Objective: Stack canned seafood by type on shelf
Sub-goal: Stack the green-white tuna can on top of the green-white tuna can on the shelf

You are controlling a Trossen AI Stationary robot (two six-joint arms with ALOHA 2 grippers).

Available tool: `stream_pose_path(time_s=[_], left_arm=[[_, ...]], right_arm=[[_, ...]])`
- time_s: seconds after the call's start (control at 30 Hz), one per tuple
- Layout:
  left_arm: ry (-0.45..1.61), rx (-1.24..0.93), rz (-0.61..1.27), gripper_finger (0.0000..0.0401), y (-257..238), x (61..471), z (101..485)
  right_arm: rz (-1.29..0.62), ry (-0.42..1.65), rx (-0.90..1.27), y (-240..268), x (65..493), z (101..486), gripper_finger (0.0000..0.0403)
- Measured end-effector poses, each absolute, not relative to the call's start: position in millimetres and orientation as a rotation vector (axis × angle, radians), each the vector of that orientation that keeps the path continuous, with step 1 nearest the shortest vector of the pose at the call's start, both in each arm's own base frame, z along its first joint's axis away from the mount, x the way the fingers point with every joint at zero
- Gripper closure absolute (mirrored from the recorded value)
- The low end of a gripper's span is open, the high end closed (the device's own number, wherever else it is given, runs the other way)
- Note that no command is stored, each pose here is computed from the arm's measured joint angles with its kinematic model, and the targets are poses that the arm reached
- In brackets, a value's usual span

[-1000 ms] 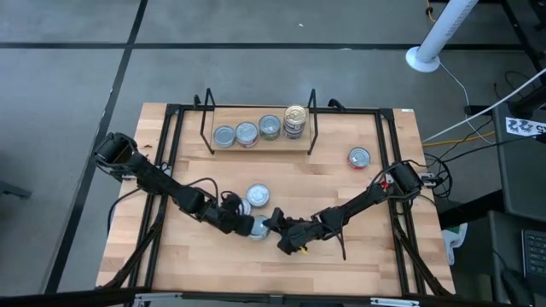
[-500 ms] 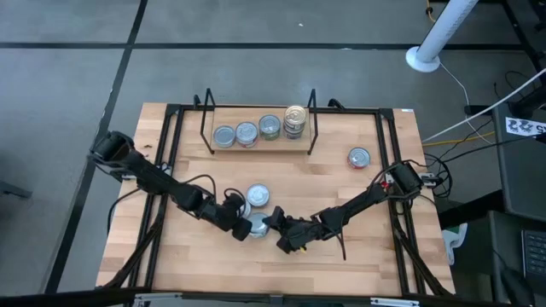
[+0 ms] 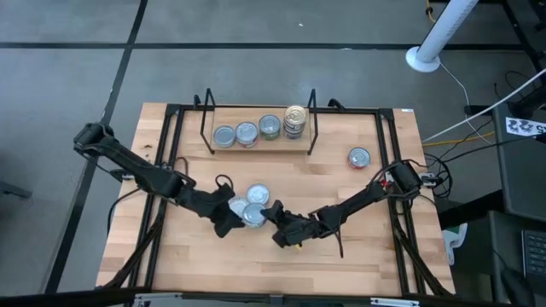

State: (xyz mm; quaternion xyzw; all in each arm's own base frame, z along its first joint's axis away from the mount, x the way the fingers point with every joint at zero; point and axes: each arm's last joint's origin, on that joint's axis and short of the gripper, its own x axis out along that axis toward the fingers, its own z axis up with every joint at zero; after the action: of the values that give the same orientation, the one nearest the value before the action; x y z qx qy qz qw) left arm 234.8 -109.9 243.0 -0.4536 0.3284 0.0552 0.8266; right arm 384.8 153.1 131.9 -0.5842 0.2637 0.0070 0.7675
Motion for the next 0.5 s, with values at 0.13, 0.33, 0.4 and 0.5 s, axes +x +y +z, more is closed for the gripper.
stream_pose_path(time_s=[0.13,0.33,0.4,0.5], left_arm=[[0.624,-0.88,0.083,0.0249,-104.5,226.5,257.5],[0.497,-0.76,0.077,0.0248,-95.7,214.5,277.0],[0.449,-0.711,0.095,0.0248,-92.2,210.4,282.8],[0.366,-0.6,0.136,0.0248,-86.6,204.8,291.7]], right_arm=[[-0.038,0.582,-1.265,147.0,396.4,144.2,0.0269],[-0.097,0.636,-1.263,131.2,417.2,167.8,0.0269],[-0.108,0.656,-1.262,124.9,423.0,175.5,0.0269],[-0.129,0.687,-1.26,114.8,430.5,187.1,0.0269]])
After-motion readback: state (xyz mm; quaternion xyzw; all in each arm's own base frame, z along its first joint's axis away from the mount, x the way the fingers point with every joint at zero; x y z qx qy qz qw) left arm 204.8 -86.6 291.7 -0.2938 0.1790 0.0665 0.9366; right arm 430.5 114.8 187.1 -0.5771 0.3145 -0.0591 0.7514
